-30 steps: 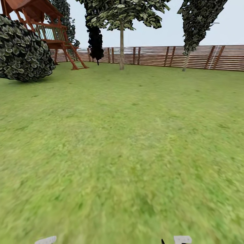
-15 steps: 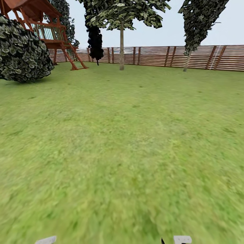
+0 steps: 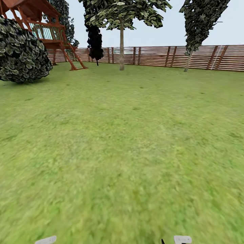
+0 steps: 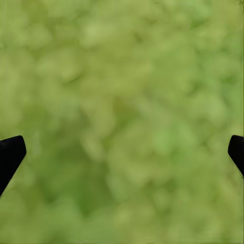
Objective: In the garden, pick up the pesticide atomizer on the floor and spray pesticide onto both trees until each tree trunk is fully covered.
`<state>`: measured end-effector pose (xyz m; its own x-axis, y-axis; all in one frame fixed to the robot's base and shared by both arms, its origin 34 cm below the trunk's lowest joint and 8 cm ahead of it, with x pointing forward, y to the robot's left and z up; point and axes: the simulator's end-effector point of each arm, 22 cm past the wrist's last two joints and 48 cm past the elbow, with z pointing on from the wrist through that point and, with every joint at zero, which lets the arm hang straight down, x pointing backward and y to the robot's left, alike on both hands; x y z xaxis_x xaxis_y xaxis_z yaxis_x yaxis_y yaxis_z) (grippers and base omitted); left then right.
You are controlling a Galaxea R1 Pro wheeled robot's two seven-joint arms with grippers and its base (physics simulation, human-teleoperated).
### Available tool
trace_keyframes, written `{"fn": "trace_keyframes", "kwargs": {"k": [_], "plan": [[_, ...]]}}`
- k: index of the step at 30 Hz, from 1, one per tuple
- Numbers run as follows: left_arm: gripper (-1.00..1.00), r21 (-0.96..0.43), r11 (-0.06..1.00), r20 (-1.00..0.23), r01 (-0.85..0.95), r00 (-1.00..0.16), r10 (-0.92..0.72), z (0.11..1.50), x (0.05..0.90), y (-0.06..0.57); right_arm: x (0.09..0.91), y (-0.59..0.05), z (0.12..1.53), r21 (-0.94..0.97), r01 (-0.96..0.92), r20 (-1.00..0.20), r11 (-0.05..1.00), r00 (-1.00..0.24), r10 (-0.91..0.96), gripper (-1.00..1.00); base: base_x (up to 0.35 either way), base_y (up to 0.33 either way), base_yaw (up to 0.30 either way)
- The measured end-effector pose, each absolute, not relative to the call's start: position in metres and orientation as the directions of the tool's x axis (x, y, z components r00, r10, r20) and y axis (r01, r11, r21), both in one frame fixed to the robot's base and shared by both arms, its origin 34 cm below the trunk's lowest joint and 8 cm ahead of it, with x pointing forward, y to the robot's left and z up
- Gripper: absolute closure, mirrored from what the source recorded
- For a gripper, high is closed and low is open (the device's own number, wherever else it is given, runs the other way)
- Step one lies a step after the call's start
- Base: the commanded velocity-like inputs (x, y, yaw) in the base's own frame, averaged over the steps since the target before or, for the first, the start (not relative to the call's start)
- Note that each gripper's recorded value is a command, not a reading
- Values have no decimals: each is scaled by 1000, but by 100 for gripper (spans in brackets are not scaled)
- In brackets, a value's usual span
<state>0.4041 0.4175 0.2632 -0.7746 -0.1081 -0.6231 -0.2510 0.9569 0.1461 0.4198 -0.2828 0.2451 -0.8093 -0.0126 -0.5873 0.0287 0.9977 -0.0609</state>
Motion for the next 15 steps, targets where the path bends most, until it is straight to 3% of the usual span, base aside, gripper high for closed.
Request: {"fn": "trace_keyframes", "kwargs": {"k": [15], "plan": [[100,146,957,-622,-251,-775,-108,263,404,417,420,-283,245,-61,29,-587,998,-809,-12,-100,341,0,0]]}}
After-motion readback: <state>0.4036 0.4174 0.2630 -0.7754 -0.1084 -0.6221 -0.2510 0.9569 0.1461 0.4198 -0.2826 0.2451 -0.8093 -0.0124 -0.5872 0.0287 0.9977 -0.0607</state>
